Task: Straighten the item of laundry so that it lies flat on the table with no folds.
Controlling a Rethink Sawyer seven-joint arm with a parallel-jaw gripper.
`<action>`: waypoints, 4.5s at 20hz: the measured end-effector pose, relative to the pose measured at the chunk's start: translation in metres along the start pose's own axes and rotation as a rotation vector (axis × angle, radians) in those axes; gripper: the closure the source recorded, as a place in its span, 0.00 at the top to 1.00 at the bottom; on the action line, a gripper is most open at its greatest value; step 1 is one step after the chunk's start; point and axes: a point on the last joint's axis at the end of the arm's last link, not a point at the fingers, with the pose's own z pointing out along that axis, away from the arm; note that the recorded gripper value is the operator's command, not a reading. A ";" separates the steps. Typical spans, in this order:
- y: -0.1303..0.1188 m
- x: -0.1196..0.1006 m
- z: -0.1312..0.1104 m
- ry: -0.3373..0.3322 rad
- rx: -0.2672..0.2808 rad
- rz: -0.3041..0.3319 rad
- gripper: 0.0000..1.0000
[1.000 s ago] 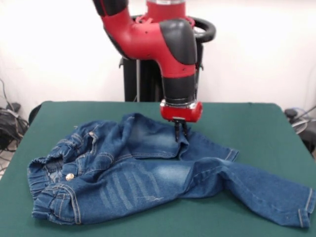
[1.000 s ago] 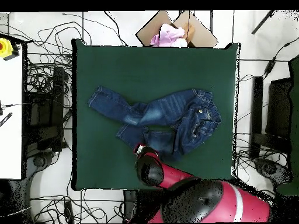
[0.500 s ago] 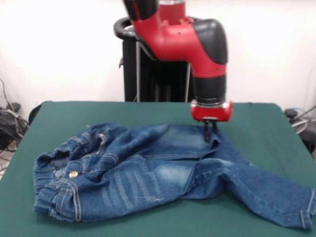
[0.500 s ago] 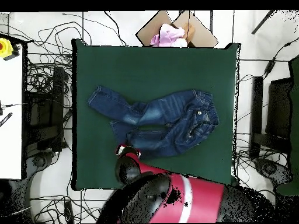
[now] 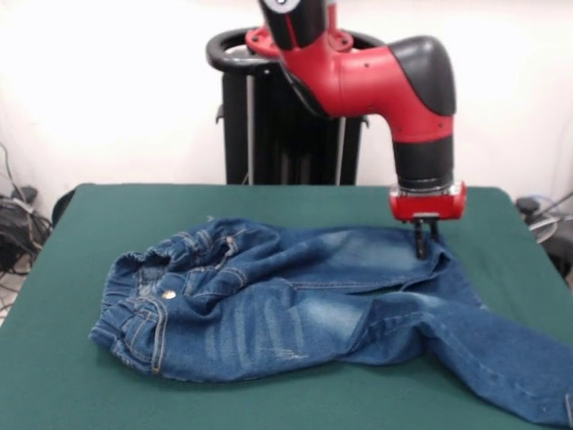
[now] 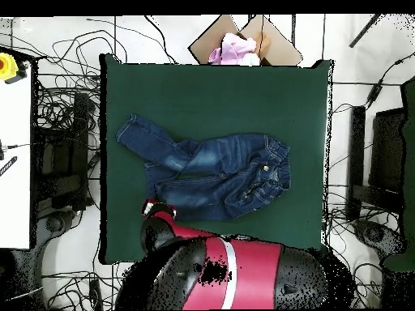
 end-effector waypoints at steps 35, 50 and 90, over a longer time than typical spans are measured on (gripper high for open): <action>-0.062 -0.046 -0.124 0.291 0.183 0.066 1.00; -0.160 -0.102 -0.089 -0.077 0.424 0.021 1.00; -0.335 -0.102 -0.083 -0.014 0.528 0.003 0.00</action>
